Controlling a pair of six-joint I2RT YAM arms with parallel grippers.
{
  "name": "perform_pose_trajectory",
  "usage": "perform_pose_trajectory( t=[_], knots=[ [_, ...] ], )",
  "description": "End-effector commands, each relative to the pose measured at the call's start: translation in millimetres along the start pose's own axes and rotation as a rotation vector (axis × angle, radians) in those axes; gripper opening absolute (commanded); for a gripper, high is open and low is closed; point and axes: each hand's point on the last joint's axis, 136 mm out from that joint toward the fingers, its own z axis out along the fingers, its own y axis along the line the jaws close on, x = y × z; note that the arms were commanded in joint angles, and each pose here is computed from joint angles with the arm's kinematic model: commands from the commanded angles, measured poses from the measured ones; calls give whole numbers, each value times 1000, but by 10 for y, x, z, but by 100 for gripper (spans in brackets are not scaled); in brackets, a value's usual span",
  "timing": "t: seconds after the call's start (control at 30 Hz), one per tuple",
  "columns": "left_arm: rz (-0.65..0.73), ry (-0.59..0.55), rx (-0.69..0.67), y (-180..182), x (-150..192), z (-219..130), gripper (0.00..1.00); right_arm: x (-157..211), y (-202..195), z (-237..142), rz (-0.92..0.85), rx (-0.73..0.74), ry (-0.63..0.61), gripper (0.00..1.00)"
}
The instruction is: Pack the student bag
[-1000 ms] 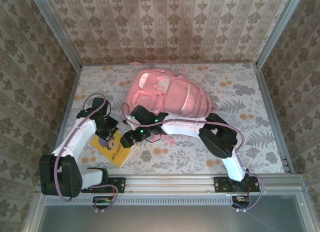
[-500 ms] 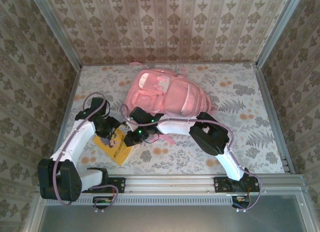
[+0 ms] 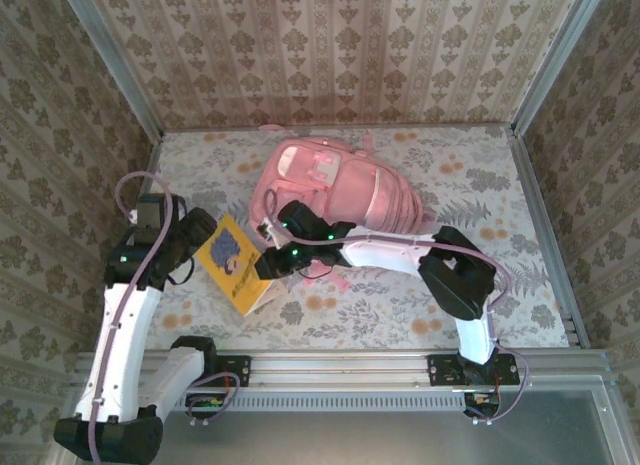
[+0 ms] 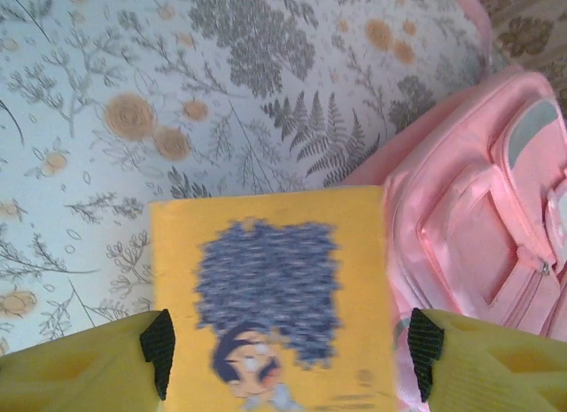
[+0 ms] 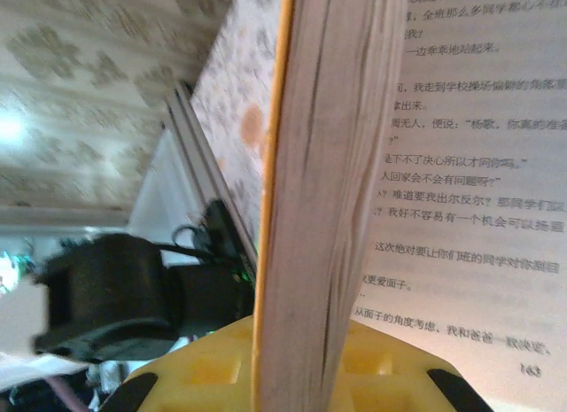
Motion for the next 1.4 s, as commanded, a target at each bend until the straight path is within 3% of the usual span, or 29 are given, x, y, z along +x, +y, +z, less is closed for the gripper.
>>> perform_pose_trajectory(
  t=[0.0,0.17,0.3,0.5,0.67,0.83,1.17,1.23,1.3,1.37],
  knots=[
    [97,-63,17,-32,-125,-92,77,-635,496,-559,13,-184,-235,0],
    [165,-91,158,-282,-163,-151,84,-900,575,-1061,58,-232,-360,0],
    [222,-37,421,-738,-50,-196,86,-991,651,-1324,64,-267,-410,0],
    [103,89,602,-1019,61,31,90,-1037,793,-1561,70,-355,-456,0],
    [-9,153,789,-1275,66,117,87,-1020,892,-1626,75,-422,-461,0],
    [-52,138,907,-1415,9,31,74,-1008,881,-1629,100,-463,-469,0],
    [-73,123,1008,-1533,12,-73,19,-979,695,-1537,137,-419,-464,0],
    [-74,118,1006,-1526,9,-78,12,-962,645,-1517,134,-389,-458,0],
    [-76,108,1005,-1521,-3,-85,7,-947,544,-1510,139,-343,-460,9],
    [-74,89,1001,-1514,-21,-97,0,-943,401,-1553,153,-293,-480,33]
  ],
)
